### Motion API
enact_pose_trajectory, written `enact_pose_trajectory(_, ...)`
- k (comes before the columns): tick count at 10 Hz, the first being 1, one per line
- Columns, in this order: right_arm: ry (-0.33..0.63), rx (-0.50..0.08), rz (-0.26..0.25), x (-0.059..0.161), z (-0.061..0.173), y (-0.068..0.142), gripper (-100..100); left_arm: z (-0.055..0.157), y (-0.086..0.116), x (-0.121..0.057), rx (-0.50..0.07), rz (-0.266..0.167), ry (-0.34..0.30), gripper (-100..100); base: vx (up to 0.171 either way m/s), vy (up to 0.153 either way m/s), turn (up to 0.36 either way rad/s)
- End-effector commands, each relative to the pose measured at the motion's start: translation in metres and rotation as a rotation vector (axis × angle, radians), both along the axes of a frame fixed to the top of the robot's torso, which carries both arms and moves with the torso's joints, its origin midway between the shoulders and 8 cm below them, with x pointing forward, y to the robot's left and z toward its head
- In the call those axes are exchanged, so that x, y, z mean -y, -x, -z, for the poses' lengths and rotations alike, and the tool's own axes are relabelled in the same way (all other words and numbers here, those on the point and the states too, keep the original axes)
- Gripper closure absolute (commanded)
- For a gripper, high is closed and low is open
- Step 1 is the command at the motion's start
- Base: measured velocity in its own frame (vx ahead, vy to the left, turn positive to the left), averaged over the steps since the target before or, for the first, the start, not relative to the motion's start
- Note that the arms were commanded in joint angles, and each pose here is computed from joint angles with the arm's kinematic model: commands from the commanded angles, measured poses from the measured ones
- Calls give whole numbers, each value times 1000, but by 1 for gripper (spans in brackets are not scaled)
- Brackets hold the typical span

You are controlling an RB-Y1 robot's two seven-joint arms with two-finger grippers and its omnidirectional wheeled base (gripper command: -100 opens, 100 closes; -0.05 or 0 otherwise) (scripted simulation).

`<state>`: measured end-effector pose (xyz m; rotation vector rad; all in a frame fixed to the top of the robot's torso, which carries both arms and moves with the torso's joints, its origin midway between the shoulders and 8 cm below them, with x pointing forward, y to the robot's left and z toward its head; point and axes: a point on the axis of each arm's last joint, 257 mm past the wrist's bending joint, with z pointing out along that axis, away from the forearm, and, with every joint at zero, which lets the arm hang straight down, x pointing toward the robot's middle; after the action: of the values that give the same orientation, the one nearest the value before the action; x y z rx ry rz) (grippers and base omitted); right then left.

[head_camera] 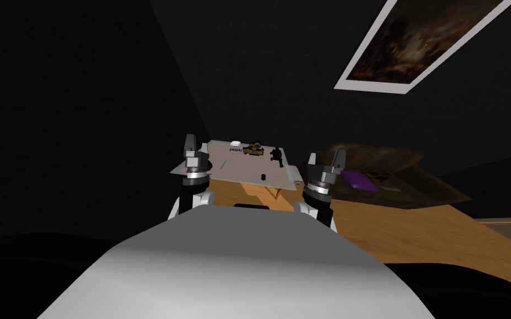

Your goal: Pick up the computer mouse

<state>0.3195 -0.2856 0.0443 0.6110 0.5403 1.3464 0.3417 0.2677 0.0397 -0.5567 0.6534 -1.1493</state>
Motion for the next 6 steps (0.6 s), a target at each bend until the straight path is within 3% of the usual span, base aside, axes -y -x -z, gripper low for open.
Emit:
enact_pose_trajectory(1,34,-31,-35,-14,9,-12,-100,0,0,0,0,0,0,0,-7,-22,146)
enact_pose_trajectory(6,122,-155,-125,-54,49,-53,-100,0,0,0,0,0,0,0,-3,-60,118)
